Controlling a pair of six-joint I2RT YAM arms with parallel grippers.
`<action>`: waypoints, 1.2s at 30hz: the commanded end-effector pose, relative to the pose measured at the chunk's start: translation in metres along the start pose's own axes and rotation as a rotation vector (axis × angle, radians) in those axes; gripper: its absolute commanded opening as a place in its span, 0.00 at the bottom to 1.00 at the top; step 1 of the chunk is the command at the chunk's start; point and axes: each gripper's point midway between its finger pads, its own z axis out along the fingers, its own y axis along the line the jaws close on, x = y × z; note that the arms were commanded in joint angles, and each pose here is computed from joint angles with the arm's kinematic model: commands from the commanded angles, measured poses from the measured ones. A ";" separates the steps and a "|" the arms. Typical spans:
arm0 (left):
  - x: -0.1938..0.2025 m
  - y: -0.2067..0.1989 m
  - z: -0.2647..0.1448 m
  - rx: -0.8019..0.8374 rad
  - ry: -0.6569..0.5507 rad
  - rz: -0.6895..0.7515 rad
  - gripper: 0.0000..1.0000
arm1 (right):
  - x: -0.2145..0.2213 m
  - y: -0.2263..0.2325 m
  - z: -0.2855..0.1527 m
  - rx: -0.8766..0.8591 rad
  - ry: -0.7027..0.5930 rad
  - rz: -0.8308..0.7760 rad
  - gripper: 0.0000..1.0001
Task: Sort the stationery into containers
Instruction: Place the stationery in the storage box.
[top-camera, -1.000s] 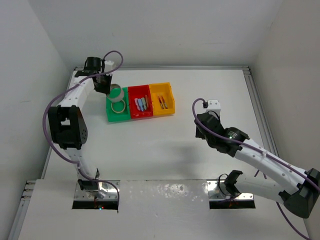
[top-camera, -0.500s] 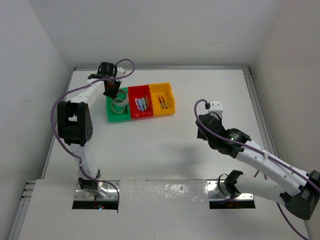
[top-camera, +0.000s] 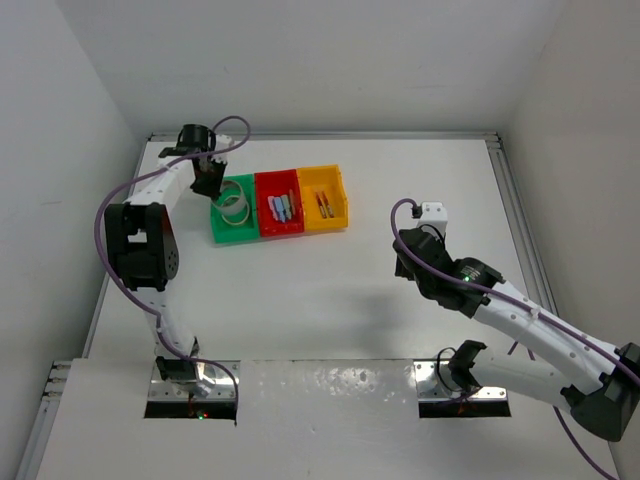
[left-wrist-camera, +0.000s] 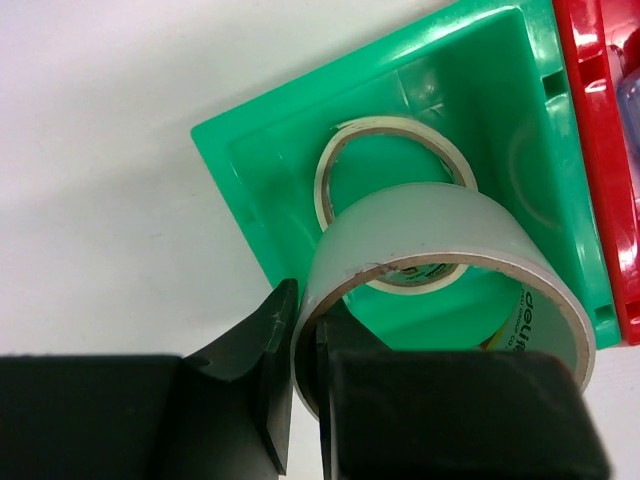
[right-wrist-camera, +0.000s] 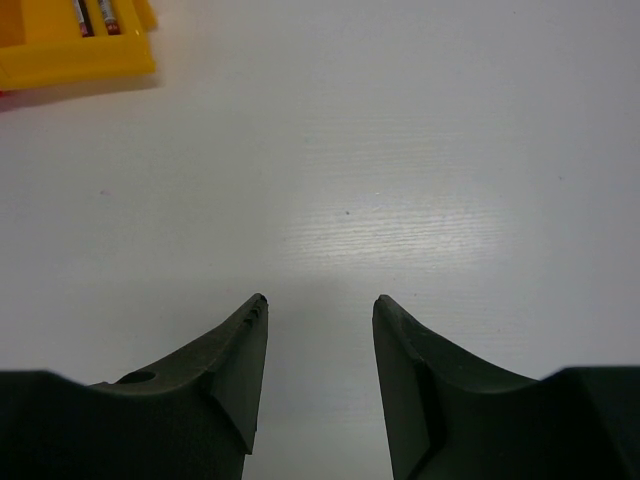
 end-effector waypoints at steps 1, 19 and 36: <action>-0.020 0.006 -0.019 -0.022 -0.061 -0.003 0.00 | -0.008 0.000 -0.003 0.004 -0.029 0.018 0.46; -0.006 -0.012 0.035 -0.104 0.038 0.109 0.01 | -0.009 -0.002 -0.004 0.008 -0.030 0.017 0.46; -0.052 -0.021 -0.005 -0.054 -0.107 0.048 0.47 | -0.006 0.002 -0.004 -0.007 -0.014 0.015 0.46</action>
